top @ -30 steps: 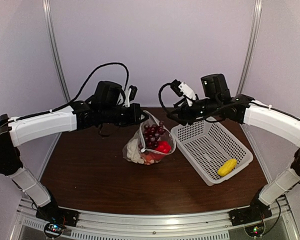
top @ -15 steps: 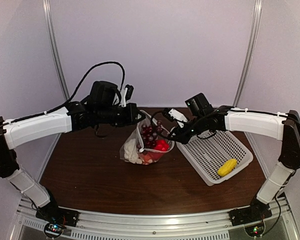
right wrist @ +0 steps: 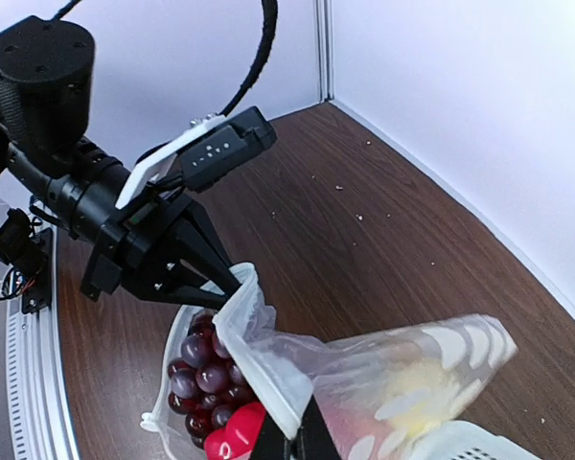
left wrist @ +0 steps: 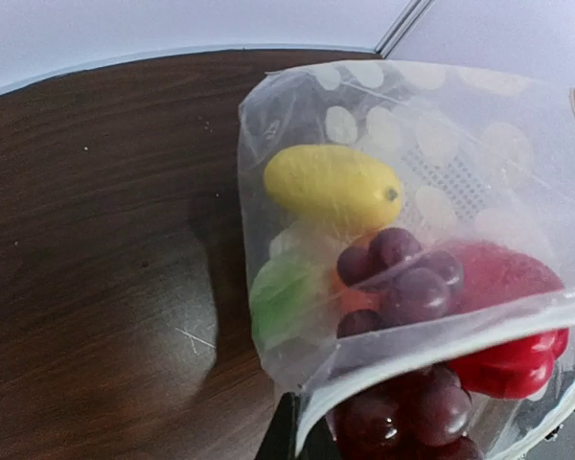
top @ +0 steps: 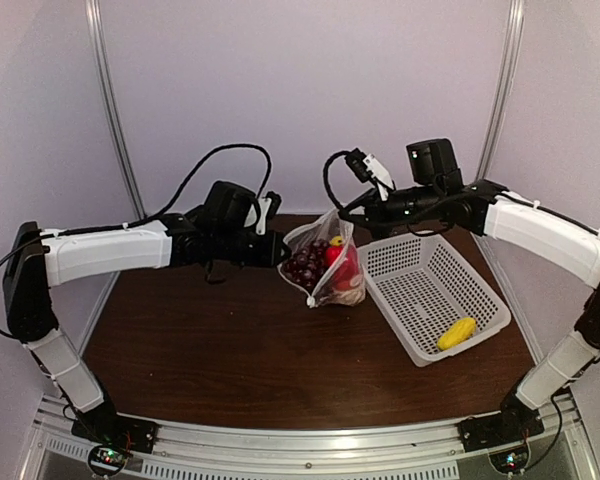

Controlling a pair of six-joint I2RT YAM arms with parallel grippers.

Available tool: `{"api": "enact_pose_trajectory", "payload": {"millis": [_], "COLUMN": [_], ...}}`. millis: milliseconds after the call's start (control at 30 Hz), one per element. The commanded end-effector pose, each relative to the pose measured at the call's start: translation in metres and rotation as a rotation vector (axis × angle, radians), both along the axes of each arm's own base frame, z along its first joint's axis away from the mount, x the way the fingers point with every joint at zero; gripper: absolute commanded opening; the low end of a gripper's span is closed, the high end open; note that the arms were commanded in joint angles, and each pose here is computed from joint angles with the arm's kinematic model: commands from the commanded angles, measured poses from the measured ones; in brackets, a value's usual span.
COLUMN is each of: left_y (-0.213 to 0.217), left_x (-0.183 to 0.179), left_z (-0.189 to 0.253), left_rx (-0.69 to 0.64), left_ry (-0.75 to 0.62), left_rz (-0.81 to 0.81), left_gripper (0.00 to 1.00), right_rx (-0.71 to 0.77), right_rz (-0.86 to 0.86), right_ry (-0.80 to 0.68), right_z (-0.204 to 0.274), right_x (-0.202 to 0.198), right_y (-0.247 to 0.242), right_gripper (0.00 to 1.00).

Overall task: Place the food in the zip-top bag and seal the zipper
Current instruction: Adjust the zipper food storage bag at the center of the board.

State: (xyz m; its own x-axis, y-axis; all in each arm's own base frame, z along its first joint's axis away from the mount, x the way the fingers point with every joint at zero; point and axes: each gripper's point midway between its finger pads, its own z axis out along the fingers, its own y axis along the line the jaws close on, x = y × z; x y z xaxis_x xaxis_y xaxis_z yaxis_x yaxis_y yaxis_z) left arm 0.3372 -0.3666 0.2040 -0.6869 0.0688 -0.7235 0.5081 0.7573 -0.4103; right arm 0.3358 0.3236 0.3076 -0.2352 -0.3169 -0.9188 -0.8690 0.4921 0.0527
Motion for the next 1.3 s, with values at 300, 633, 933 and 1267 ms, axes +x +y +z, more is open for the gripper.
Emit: {"api": "enact_pose_trajectory", "payload": {"millis": [300,633,933,1267], "left_y": [0.045,-0.005,-0.024,-0.024], "left_x": [-0.002,0.006,-0.014,-0.009], "left_z": [0.125,0.012,0.095,0.058], "left_rx": [-0.203,0.032,-0.211,-0.166], "left_ry": [-0.155,0.111,-0.027,0.059], "left_rz": [0.203,0.013,-0.05,-0.07], "left_gripper": [0.0,0.0,0.0,0.0], "right_rx": [0.008,-0.048,-0.115,-0.402], "right_rz": [-0.057,-0.014,-0.033,-0.032], "right_ry": [0.204,0.368,0.282,0.239], "right_z": [0.012,-0.046,-0.014,-0.048], "right_x": [0.03,0.017,0.013,-0.022], "right_y": [-0.002,0.014,-0.024,-0.139], "right_gripper": [0.0,0.01,0.28,0.56]}}
